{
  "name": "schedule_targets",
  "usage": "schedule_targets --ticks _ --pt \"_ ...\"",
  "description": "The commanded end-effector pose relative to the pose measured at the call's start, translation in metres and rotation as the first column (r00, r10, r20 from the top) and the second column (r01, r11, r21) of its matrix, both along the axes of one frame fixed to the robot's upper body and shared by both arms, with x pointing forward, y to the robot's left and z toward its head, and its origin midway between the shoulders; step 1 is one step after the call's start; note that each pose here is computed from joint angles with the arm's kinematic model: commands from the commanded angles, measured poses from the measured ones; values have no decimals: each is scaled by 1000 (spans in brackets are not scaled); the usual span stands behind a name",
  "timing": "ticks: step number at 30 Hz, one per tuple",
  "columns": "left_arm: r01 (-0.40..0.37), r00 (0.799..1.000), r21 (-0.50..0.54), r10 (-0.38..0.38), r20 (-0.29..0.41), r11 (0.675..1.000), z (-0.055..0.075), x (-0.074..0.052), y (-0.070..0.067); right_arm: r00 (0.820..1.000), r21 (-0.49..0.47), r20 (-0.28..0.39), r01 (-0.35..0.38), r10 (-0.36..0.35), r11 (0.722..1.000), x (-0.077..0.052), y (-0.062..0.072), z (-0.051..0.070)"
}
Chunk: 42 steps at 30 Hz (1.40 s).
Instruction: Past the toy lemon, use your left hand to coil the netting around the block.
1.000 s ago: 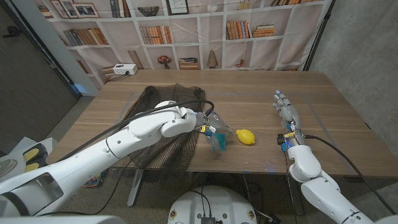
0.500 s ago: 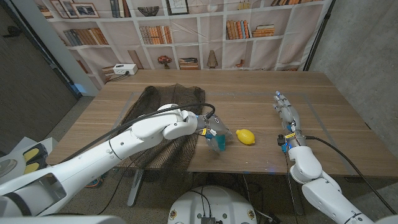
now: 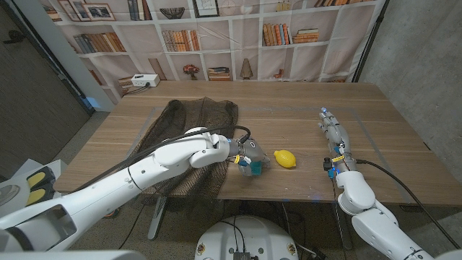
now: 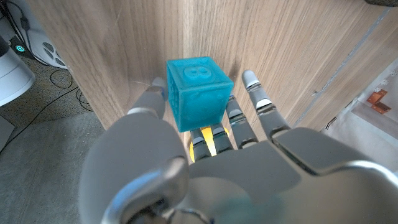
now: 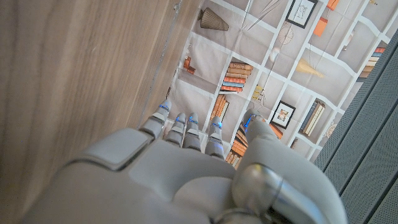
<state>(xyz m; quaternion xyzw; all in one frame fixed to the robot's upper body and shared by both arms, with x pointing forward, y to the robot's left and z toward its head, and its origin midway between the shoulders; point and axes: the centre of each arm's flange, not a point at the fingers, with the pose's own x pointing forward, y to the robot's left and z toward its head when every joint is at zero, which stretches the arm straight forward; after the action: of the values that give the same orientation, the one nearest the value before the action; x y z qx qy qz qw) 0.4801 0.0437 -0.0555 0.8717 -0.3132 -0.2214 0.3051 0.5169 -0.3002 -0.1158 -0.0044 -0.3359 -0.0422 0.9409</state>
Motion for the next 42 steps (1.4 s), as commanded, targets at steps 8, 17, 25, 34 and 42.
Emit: schedule_targets --ticks 8,17,25,34,42 --pt "223 972 -172 -206 113 960 -11 -1 16 1000 -13 -11 -6 6 1000 5 2 2" --pt "254 963 -225 -224 147 941 -3 -1 18 1000 -15 -15 -3 2 1000 4 1 3" --pt "256 955 -363 -177 236 896 24 -3 22 1000 -22 -14 -11 10 1000 5 1 6" --pt "198 966 -495 -83 244 846 37 -4 30 999 -45 -12 -39 39 998 13 1 15" --pt "140 976 -574 -14 218 807 51 -8 43 997 -87 -12 -75 75 993 24 -1 30"
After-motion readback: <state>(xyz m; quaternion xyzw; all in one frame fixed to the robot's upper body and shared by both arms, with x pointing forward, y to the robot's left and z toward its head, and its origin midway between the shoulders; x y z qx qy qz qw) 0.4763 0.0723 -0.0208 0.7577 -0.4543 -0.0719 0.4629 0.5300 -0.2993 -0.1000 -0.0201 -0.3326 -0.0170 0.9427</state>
